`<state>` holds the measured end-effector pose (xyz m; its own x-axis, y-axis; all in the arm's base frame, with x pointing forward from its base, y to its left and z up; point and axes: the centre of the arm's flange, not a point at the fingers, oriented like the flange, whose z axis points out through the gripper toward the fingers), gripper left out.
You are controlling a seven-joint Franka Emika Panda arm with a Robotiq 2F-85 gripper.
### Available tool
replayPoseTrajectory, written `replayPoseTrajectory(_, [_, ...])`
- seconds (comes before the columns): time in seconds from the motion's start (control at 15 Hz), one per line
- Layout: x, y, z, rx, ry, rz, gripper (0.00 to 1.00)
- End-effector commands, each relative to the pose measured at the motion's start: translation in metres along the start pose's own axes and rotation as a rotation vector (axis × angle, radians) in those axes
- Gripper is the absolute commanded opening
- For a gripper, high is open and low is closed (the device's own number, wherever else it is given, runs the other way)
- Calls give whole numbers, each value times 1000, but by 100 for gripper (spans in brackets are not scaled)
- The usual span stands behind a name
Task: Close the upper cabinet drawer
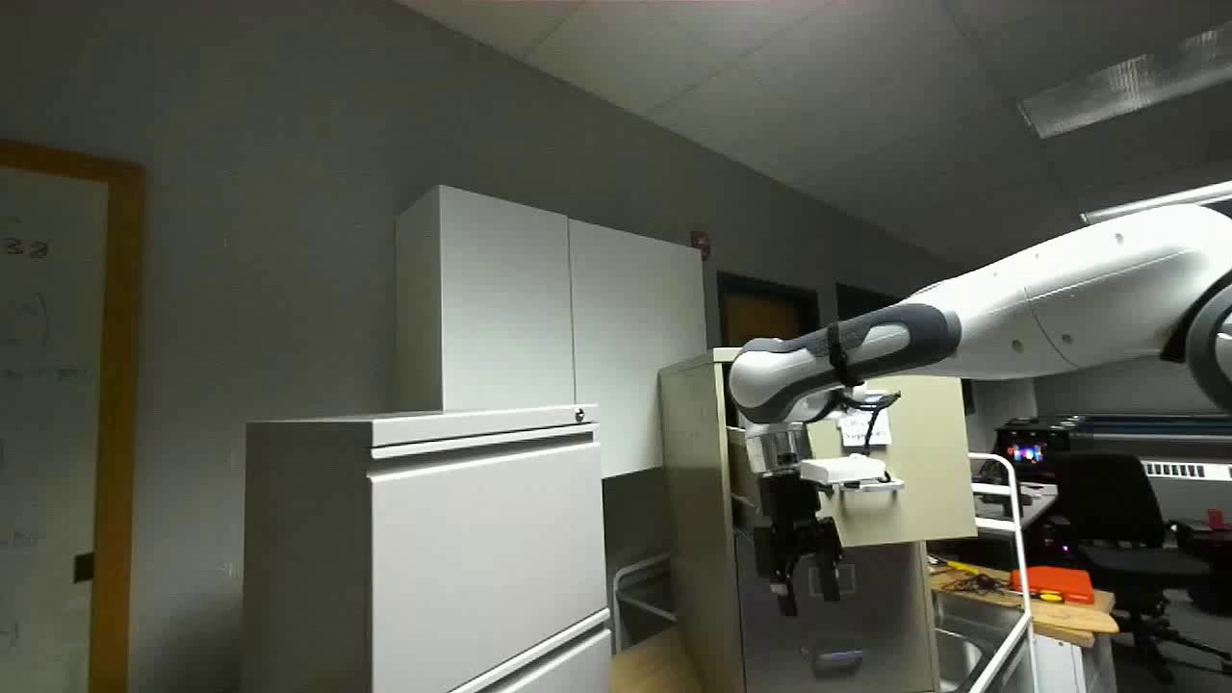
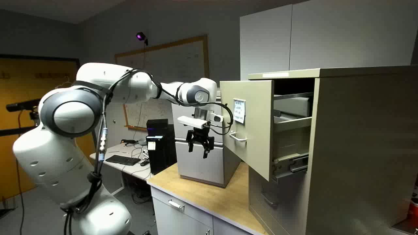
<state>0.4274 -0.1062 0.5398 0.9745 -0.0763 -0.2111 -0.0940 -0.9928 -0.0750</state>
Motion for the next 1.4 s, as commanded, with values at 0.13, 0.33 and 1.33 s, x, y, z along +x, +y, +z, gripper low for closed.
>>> replayPoseTrajectory(0.13, [0, 0, -1, 0, 3, 0, 100])
replayPoseTrajectory(0.33, [0, 0, -1, 0, 3, 0, 100])
replayPoseTrajectory(1.33, [-8, -16, -47, -203, 413, 219, 13])
